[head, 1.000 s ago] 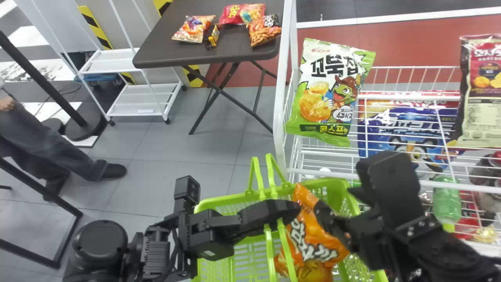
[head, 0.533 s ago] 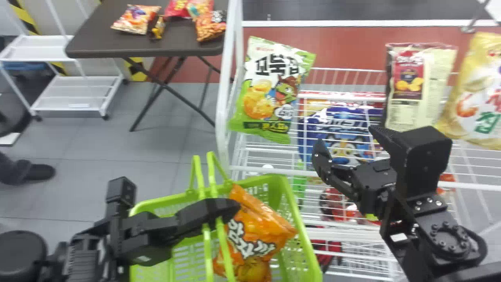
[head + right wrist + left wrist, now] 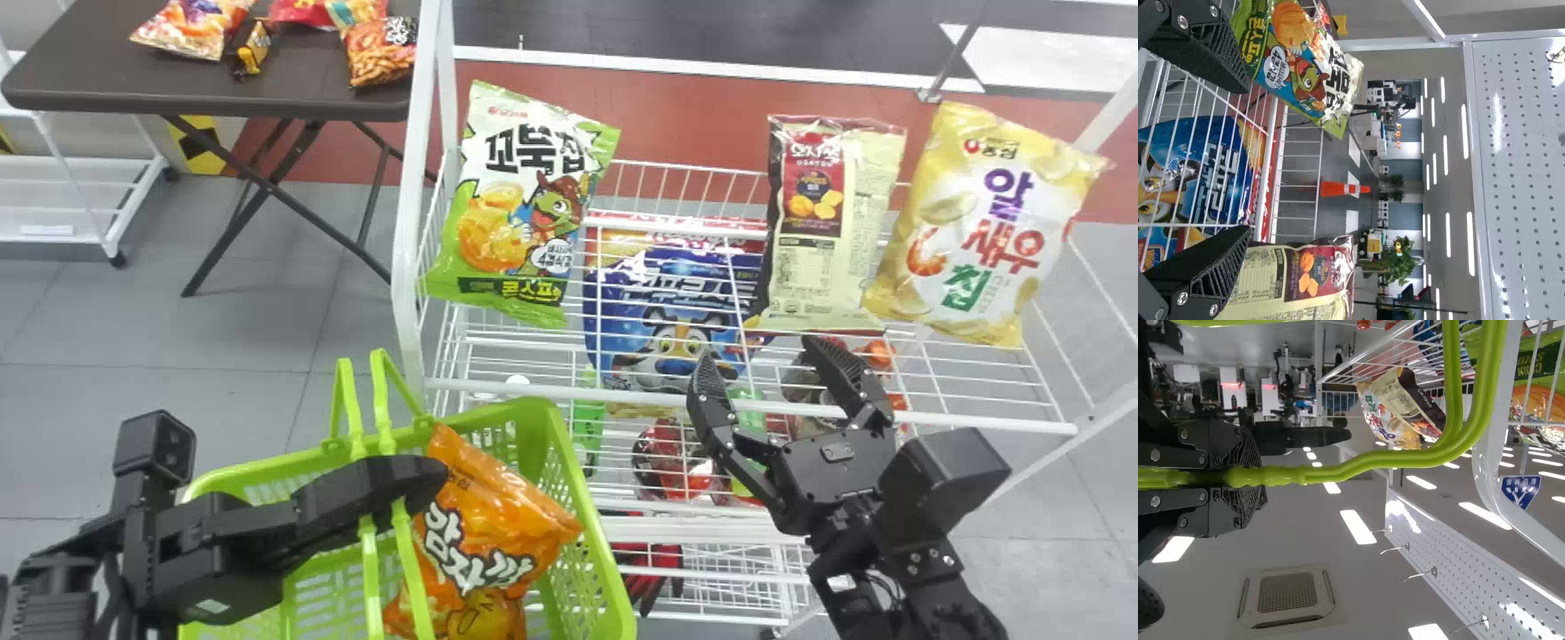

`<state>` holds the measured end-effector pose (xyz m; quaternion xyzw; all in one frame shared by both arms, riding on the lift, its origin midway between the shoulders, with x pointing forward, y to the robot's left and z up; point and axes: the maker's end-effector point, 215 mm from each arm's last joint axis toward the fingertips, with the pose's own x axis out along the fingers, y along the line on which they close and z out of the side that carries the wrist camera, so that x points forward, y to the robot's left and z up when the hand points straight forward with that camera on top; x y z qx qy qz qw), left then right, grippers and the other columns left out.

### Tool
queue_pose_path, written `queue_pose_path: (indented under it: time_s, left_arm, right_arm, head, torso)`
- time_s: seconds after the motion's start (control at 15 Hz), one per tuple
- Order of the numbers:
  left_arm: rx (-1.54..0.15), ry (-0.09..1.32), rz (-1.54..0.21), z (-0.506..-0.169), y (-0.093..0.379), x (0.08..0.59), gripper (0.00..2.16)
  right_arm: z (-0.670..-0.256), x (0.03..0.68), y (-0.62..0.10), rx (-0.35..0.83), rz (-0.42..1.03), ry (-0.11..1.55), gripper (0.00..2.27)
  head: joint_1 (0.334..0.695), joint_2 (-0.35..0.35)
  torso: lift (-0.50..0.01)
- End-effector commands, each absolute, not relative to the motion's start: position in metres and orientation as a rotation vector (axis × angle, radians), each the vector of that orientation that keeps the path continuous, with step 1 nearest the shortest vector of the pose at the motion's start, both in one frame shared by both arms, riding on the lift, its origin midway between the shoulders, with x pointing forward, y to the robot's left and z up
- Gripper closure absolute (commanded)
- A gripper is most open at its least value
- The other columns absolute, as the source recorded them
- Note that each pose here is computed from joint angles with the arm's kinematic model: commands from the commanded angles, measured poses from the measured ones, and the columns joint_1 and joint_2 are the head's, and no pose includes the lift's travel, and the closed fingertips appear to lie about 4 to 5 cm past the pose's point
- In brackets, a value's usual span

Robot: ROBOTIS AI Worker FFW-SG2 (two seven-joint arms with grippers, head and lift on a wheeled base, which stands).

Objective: Hold basket handle with left hand then pick Gamjakkang with right hand and place into basket

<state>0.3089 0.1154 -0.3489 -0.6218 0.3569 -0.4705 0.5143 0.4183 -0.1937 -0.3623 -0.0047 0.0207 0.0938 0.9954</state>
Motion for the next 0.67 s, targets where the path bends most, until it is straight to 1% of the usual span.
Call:
queue_pose_path:
  time_s: [0.0, 0.27, 0.6]
  left_arm:
    - [-1.498, 0.862, -1.132, -0.3491, 0.1151, 0.3080, 2.14]
    - [-1.503, 0.861, -1.132, -0.3493, 0.1142, 0.3070, 2.14]
    - [-1.503, 0.862, -1.135, -0.3489, 0.1130, 0.3063, 2.14]
  right_arm:
    - [-0.3660, 0.4152, -0.2031, -0.010, 0.184, 0.048, 0.08]
    - [-0.3701, 0.4140, -0.2049, -0.010, 0.182, 0.061, 0.08]
    - [-0.3713, 0.4129, -0.2049, -0.009, 0.182, 0.064, 0.08]
  head:
    - [0.695, -0.121]
    - [0.695, -0.142]
    - [0.695, -0.145]
  torso:
    - [-0.017]
    - [-0.017]
    - [-0.017]
